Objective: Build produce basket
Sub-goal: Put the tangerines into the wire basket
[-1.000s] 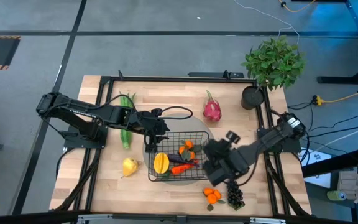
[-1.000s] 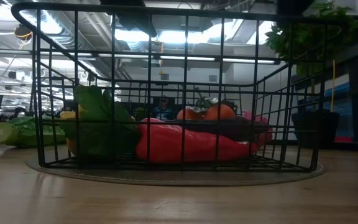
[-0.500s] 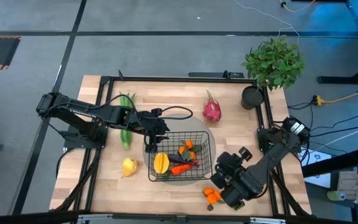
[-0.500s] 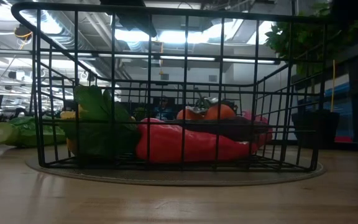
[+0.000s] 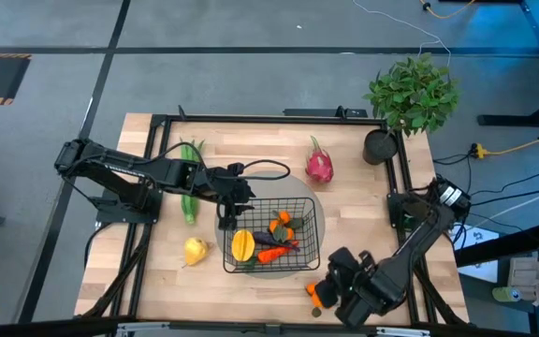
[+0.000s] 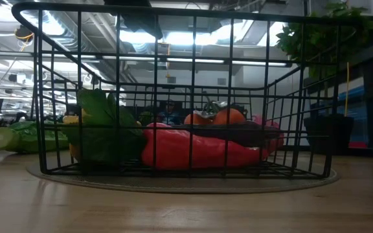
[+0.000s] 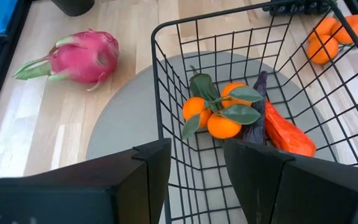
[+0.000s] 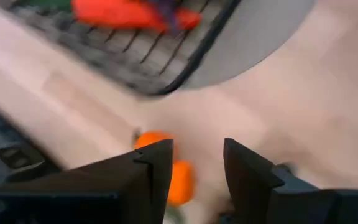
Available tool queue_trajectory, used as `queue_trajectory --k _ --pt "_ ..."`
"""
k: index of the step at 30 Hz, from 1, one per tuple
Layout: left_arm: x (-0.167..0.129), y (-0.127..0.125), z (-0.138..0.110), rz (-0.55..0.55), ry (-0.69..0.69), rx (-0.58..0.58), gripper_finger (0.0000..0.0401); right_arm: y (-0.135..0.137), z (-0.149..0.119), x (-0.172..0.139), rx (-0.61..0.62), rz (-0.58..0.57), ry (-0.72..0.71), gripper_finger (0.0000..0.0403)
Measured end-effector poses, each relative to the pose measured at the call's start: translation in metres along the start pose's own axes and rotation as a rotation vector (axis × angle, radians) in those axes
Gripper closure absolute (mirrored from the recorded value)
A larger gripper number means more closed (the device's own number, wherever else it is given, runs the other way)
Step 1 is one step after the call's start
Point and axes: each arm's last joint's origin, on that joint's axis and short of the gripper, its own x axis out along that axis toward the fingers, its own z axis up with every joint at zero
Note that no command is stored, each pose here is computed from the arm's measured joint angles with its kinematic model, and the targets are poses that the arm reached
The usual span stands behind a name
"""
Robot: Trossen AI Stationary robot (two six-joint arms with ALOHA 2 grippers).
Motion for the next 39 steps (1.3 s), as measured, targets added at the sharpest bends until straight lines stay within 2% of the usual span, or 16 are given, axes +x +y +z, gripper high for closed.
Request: queue_trajectory --k 8,13,21,29,33,39 --pt "0.000 -0.002 0.000 -0.005 0.000 -0.003 0.0263 0.010 -0.028 0.021 0.067 0.242 0.081 0.0272" --pt "0.000 -0.002 0.000 -0.005 0.001 -0.022 0.0263 0.002 -0.043 0.042 0.078 0.292 0.132 0.0272" --pt "0.000 -0.002 0.000 -0.005 0.002 -0.048 0.0263 -0.018 -0.047 0.066 0.074 0.212 0.158 0.0272" --pt "0.000 -0.002 0.000 -0.005 0.002 -0.052 0.0263 -0.022 -0.047 0.069 0.065 0.181 0.150 0.0272" --pt "0.000 -0.002 0.000 -0.005 0.002 -0.052 0.0263 -0.028 -0.046 0.070 0.069 0.118 0.156 0.0272" --pt "0.000 -0.002 0.000 -0.006 0.002 -0.053 0.0263 -0.040 -0.048 0.070 0.145 -0.052 0.285 0.0272"
